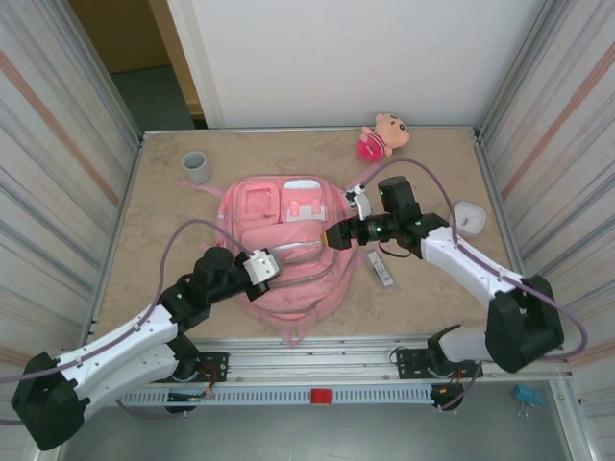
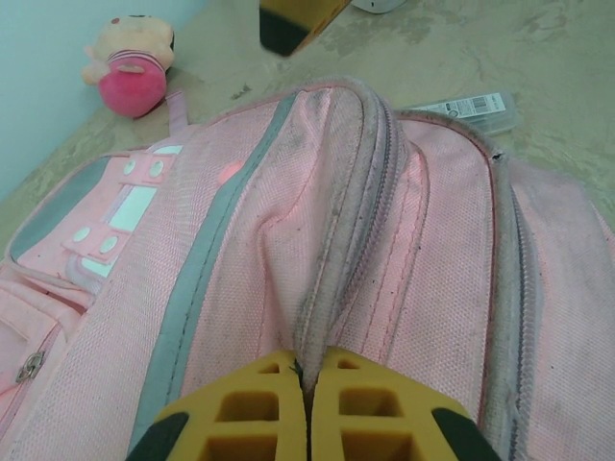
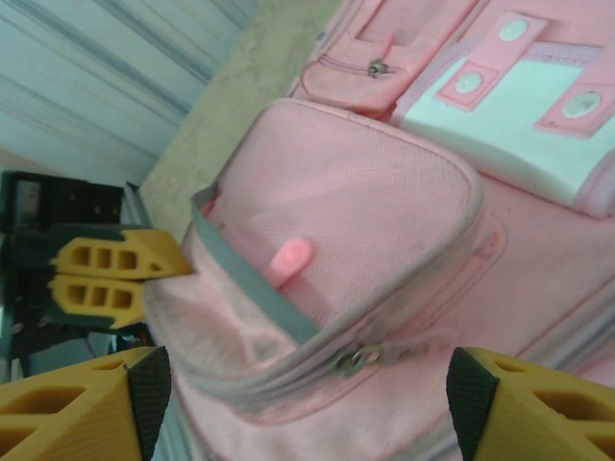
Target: Pack the student bag
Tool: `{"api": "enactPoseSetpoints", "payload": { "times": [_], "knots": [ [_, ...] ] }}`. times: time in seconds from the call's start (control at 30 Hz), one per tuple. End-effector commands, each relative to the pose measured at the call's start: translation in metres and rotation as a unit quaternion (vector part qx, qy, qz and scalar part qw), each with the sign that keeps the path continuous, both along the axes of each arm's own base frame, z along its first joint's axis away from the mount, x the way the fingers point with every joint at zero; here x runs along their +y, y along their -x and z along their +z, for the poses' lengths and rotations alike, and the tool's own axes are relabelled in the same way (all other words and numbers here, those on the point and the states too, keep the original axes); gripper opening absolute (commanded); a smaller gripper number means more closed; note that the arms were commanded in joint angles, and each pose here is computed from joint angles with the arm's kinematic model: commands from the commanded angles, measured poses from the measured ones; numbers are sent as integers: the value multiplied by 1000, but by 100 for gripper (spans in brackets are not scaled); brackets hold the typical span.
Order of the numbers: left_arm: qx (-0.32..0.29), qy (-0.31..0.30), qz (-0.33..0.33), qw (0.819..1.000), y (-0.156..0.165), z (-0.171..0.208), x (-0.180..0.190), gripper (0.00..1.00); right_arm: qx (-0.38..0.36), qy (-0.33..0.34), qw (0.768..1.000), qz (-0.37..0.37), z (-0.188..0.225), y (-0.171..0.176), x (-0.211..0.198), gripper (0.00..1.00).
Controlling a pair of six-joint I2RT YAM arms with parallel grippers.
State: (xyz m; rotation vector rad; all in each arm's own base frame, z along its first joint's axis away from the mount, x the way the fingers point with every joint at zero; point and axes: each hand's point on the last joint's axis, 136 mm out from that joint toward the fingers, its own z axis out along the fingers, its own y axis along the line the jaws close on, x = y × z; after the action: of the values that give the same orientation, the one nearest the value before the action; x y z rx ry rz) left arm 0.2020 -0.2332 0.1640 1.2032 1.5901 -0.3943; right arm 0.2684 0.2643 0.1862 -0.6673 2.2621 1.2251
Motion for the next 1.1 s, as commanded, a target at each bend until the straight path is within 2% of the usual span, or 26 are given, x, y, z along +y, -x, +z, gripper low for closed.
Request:
{"api": "enactPoseSetpoints", "payload": {
  "times": [0.0, 0.1, 0.27, 0.37, 0.53, 0.63, 0.7, 0.8, 0.87, 1.07],
  "knots": [
    [-47, 79, -44, 995, 7, 47, -17, 0, -9, -37, 997, 63, 12, 4, 13, 77],
    [-47, 75, -39, 995, 5, 46, -16, 0, 9, -61, 994, 90, 9, 12, 19, 77],
    [-56, 85, -36, 994, 3, 54, -15, 0, 31, -57, 992, 112, -3, 23, 23, 77],
    [-60, 86, -30, 994, 1, 57, -13, 0, 47, -57, 990, 123, -5, 31, 21, 71],
    [-62, 81, -21, 995, -3, 58, -9, 0, 60, -58, 987, 139, 4, 49, 16, 55],
    [-63, 79, -16, 995, -5, 59, -7, 0, 57, -60, 985, 150, 15, 63, 11, 53],
    [-64, 80, -14, 995, -6, 60, -6, 0, 47, -56, 987, 146, 22, 68, 5, 55],
    [-62, 82, -19, 995, -5, 61, -7, 0, 10, -40, 993, 115, 27, 62, -5, 69],
    [-60, 85, -24, 994, -4, 61, -9, 0, -21, -20, 996, 84, 24, 50, -11, 75],
    [-58, 97, -30, 993, -1, 64, -11, 0, -46, -19, 996, 78, 13, 22, 2, 78]
  ]
}}
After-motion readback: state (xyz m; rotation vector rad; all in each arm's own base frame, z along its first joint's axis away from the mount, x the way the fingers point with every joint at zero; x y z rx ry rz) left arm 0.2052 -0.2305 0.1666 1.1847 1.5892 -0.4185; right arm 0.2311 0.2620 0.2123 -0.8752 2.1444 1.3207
